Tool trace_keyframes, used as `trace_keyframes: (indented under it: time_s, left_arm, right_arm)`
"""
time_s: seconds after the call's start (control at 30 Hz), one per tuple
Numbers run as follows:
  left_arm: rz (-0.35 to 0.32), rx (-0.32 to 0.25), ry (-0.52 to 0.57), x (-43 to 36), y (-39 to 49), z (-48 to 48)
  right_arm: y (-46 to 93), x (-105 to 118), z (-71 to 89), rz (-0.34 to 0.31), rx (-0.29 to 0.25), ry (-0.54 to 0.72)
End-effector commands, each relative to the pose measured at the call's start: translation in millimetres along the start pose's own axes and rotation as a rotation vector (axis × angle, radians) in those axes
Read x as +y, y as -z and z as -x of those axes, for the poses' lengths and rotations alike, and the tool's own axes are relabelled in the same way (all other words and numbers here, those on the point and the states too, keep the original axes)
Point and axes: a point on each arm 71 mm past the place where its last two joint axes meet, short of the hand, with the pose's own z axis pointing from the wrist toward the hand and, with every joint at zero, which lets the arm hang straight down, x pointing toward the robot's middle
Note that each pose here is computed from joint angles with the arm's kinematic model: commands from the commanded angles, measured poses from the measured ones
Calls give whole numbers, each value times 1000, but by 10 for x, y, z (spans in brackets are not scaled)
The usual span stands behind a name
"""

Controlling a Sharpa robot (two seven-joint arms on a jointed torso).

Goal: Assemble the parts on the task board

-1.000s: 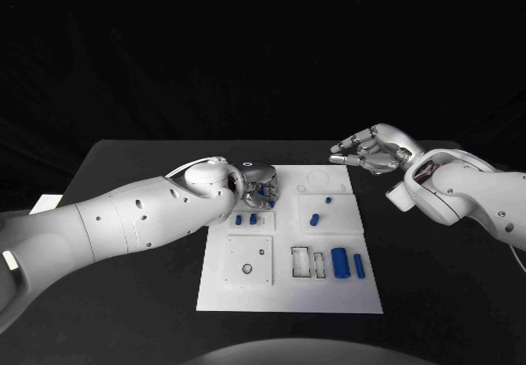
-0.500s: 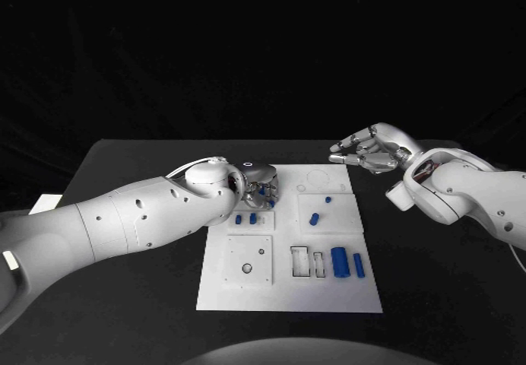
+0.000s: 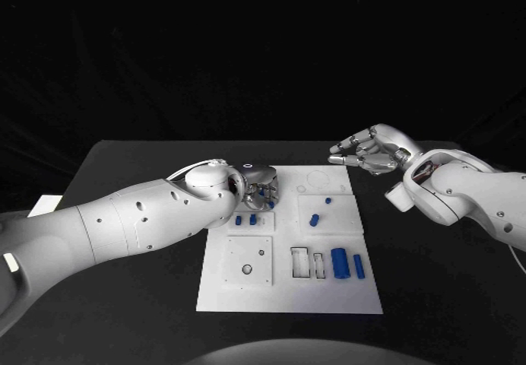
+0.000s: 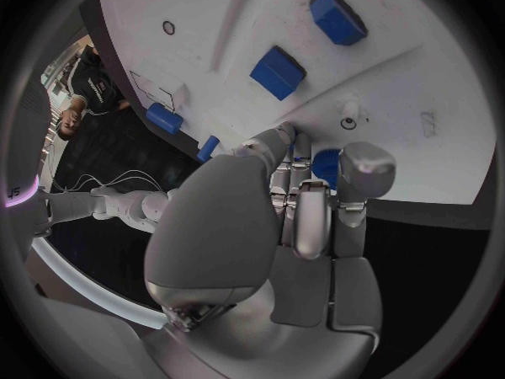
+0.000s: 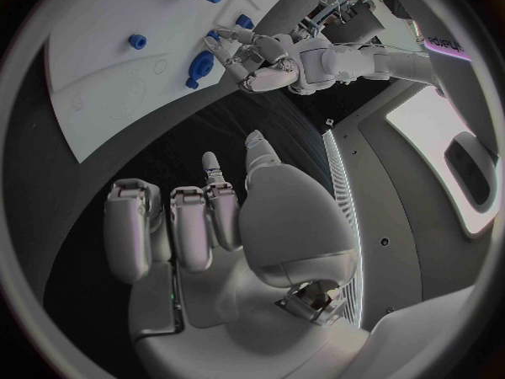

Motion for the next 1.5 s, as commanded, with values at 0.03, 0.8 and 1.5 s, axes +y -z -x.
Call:
trace_keyframes:
  time_s: [0.03, 0.8, 1.5]
  left_arm:
    - [-7, -55, 27, -8, 25, 46]
    - [64, -72, 163, 333, 499, 217]
    - [125, -15, 145, 487, 443, 72]
  right_arm:
    - [-2, 9, -18, 12, 15, -1]
    - [3, -15, -21, 6, 15, -1]
    - [1, -14, -41, 8, 19, -4]
